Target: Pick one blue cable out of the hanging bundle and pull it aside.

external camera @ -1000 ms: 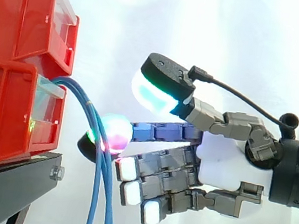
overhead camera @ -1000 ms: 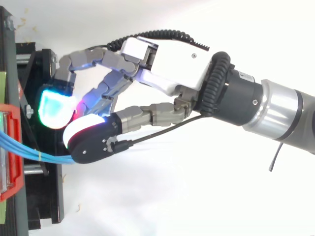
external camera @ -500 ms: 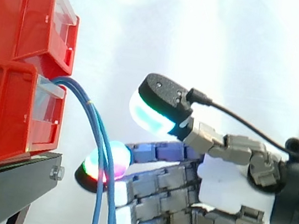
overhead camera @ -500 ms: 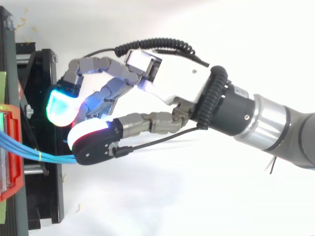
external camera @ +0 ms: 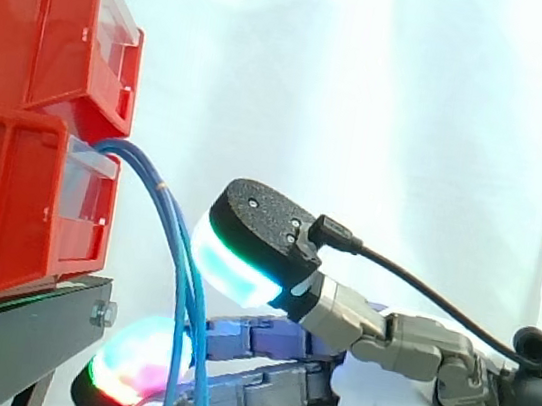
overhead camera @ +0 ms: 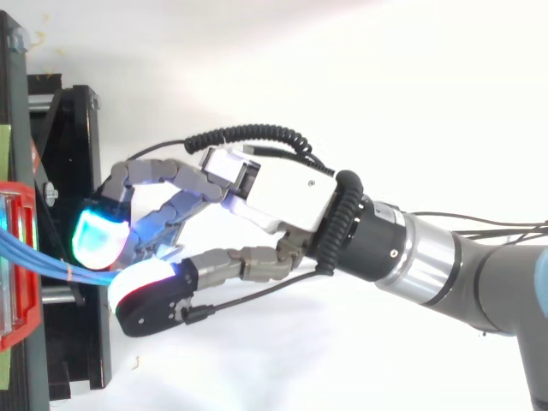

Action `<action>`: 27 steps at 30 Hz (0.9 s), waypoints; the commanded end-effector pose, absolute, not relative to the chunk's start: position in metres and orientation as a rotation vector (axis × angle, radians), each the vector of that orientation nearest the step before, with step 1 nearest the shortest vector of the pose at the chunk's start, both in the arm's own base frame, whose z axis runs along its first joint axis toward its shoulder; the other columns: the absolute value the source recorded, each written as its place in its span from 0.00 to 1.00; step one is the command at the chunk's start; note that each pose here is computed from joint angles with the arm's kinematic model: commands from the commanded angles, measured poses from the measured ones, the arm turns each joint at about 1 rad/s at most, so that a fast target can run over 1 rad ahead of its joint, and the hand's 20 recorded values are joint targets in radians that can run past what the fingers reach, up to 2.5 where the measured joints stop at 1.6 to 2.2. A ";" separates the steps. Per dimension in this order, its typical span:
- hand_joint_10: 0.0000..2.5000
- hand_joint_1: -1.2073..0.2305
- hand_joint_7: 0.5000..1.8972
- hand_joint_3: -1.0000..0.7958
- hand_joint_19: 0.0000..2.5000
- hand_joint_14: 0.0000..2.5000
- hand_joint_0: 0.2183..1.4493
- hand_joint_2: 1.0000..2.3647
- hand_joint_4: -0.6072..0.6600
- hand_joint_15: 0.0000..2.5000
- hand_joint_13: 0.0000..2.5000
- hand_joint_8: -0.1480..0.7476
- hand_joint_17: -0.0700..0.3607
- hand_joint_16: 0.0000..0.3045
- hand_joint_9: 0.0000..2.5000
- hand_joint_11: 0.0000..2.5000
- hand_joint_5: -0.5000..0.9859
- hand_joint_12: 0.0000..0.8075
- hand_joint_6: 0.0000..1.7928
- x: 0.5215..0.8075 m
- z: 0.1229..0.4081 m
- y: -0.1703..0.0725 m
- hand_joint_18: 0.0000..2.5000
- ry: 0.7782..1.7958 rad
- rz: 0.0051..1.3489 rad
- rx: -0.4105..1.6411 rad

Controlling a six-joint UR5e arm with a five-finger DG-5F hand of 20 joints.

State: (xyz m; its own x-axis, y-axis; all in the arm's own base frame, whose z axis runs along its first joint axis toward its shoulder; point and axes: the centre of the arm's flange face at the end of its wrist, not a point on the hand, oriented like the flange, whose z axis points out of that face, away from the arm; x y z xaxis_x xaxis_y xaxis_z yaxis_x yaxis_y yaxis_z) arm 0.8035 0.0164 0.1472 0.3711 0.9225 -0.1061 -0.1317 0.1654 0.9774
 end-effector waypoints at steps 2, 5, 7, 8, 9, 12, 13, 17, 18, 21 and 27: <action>0.01 0.45 0.44 0.28 0.26 0.01 0.17 0.00 0.69 0.24 0.40 0.56 0.50 0.21 0.39 0.26 0.24 0.49 0.28 0.806 0.147 0.028 0.39 0.882 0.924 1.146; 0.01 0.45 0.43 0.28 0.26 0.01 0.17 0.00 0.69 0.25 0.40 0.55 0.50 0.21 0.40 0.27 0.24 0.49 0.28 0.805 0.146 0.030 0.39 0.883 0.934 1.156; 0.01 0.45 0.44 0.28 0.26 0.01 0.17 0.00 0.69 0.25 0.40 0.55 0.50 0.21 0.40 0.27 0.24 0.49 0.28 0.805 0.146 0.030 0.39 0.882 0.941 1.162; 0.01 0.45 0.44 0.28 0.26 0.01 0.17 0.00 0.69 0.25 0.40 0.56 0.50 0.21 0.40 0.27 0.24 0.49 0.28 0.805 0.146 0.030 0.39 0.882 0.942 1.164; 0.01 0.45 0.44 0.28 0.27 0.01 0.18 0.00 0.69 0.25 0.40 0.55 0.50 0.21 0.41 0.27 0.24 0.49 0.28 0.805 0.147 0.030 0.39 0.877 0.951 1.170; 0.01 0.45 0.45 0.28 0.27 0.01 0.18 0.00 0.69 0.26 0.41 0.55 0.49 0.21 0.41 0.28 0.25 0.48 0.28 0.808 0.152 0.031 0.39 0.855 0.976 1.177; 0.01 0.44 0.46 0.28 0.27 0.01 0.19 0.00 0.68 0.26 0.41 0.55 0.49 0.20 0.41 0.28 0.25 0.48 0.28 0.809 0.154 0.031 0.39 0.850 0.984 1.181; 0.01 0.44 0.48 0.28 0.28 0.01 0.20 0.00 0.66 0.27 0.41 0.54 0.48 0.20 0.42 0.29 0.26 0.46 0.28 0.811 0.162 0.032 0.39 0.857 0.985 1.190; 0.01 0.44 0.50 0.28 0.28 0.01 0.21 0.00 0.65 0.27 0.41 0.54 0.47 0.19 0.42 0.29 0.26 0.46 0.28 0.811 0.164 0.032 0.39 0.860 0.983 1.193; 0.01 0.42 0.55 0.28 0.28 0.01 0.23 0.00 0.60 0.28 0.41 0.54 0.46 0.19 0.43 0.30 0.27 0.45 0.28 0.809 0.171 0.030 0.38 0.876 0.977 1.205; 0.01 0.39 0.44 0.31 0.29 0.01 0.26 0.00 0.57 0.28 0.41 0.53 0.44 0.18 0.43 0.31 0.25 0.44 0.37 0.801 0.195 0.023 0.38 0.909 0.954 1.226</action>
